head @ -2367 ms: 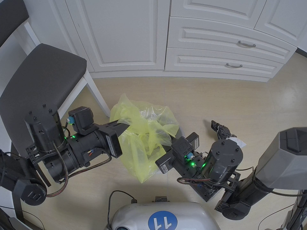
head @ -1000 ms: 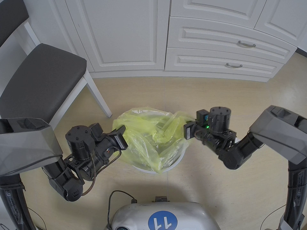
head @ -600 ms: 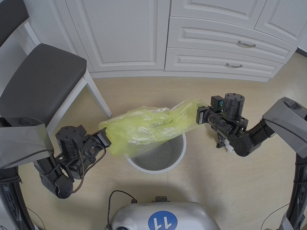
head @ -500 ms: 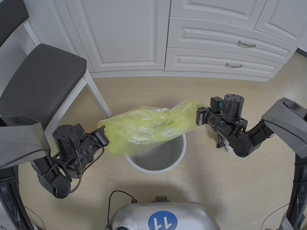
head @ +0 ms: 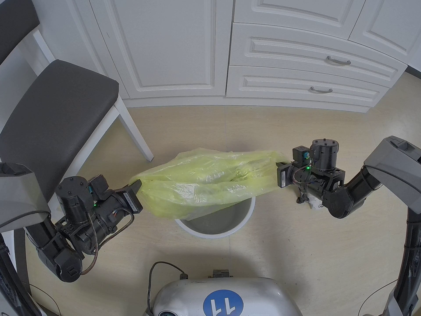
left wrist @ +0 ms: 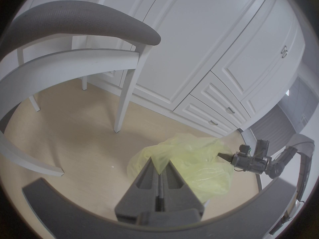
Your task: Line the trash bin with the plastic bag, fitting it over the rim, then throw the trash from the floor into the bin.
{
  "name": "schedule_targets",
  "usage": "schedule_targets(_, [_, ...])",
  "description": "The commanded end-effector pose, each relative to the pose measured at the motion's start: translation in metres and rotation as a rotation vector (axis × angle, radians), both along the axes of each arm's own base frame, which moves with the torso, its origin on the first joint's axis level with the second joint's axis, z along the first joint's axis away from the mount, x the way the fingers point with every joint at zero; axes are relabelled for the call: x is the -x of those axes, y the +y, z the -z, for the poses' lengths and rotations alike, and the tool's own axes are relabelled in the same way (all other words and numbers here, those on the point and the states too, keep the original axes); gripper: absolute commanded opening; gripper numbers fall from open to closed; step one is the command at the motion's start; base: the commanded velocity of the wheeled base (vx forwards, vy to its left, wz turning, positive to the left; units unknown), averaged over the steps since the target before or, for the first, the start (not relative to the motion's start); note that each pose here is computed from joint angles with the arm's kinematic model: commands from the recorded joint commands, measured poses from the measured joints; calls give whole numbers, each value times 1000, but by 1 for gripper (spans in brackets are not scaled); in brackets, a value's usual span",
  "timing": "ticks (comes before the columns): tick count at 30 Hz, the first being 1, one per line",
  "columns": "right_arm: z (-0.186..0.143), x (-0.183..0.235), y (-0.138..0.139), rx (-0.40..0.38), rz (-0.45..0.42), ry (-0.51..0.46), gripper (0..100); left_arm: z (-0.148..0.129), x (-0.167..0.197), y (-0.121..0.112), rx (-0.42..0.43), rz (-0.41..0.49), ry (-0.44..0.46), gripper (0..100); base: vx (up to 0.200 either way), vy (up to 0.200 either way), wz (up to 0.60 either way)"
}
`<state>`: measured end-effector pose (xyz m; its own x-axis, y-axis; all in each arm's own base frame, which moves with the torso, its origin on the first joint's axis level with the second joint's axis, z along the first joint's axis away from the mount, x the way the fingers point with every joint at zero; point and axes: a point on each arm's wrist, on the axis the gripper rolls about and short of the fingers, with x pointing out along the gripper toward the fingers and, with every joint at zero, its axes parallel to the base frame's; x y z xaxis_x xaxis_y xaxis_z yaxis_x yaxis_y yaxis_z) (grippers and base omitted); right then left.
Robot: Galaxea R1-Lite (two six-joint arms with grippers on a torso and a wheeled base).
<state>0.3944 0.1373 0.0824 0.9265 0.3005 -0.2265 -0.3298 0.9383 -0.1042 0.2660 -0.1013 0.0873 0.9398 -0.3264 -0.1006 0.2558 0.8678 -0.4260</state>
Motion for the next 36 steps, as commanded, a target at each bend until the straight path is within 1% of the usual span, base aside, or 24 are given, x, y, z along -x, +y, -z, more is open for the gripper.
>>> schedule_targets(1, [4,1,-13,29,12,62,0,0,7,3,-28,4,8,0,0,0,0])
schedule_targets(5, [5,0,-16,36,18,74,0,6,11,7,-93,7,18,0,0,0,0])
schedule_targets(6, [5,0,-16,36,18,74,0,6,11,7,-93,7,18,0,0,0,0])
schedule_targets(7, [6,0,-16,40,17,77,0,8,12,9,-117,4,23,0,0,0,0])
schedule_targets(15, [9,8,-6,56,-12,96,0,12,13,10,-134,5,37,0,0,0,0])
schedule_targets(16, [10,9,-7,65,-14,100,0,13,15,11,-144,10,42,0,0,0,0])
schedule_targets(18, [13,16,-11,125,-28,108,0,17,21,13,-188,19,57,0,0,0,0])
schedule_targets(19, [13,16,-11,125,-28,108,0,17,21,13,-188,19,57,0,0,0,0])
schedule_targets(20, [15,23,-16,201,-48,117,0,21,26,14,-234,34,70,0,0,0,0])
schedule_targets(22, [15,30,-18,246,-63,139,0,23,29,15,-250,50,79,0,0,0,0])
schedule_targets(23, [14,31,-18,248,-66,142,0,23,30,15,-252,52,80,0,0,0,0])
schedule_targets(25, [11,42,-17,275,-87,191,0,25,34,16,-254,78,94,0,0,0,0])
schedule_targets(27, [10,44,-15,280,-95,200,0,26,35,16,-254,85,98,0,0,0,0])
schedule_targets(29, [13,52,-8,295,-123,231,0,28,38,16,-256,104,110,0,0,0,0])
schedule_targets(33, [17,53,-6,312,-138,240,0,30,38,13,-258,114,115,0,0,0,0])
schedule_targets(36, [22,50,-5,322,-137,245,0,40,31,11,-263,116,142,0,0,0,0])
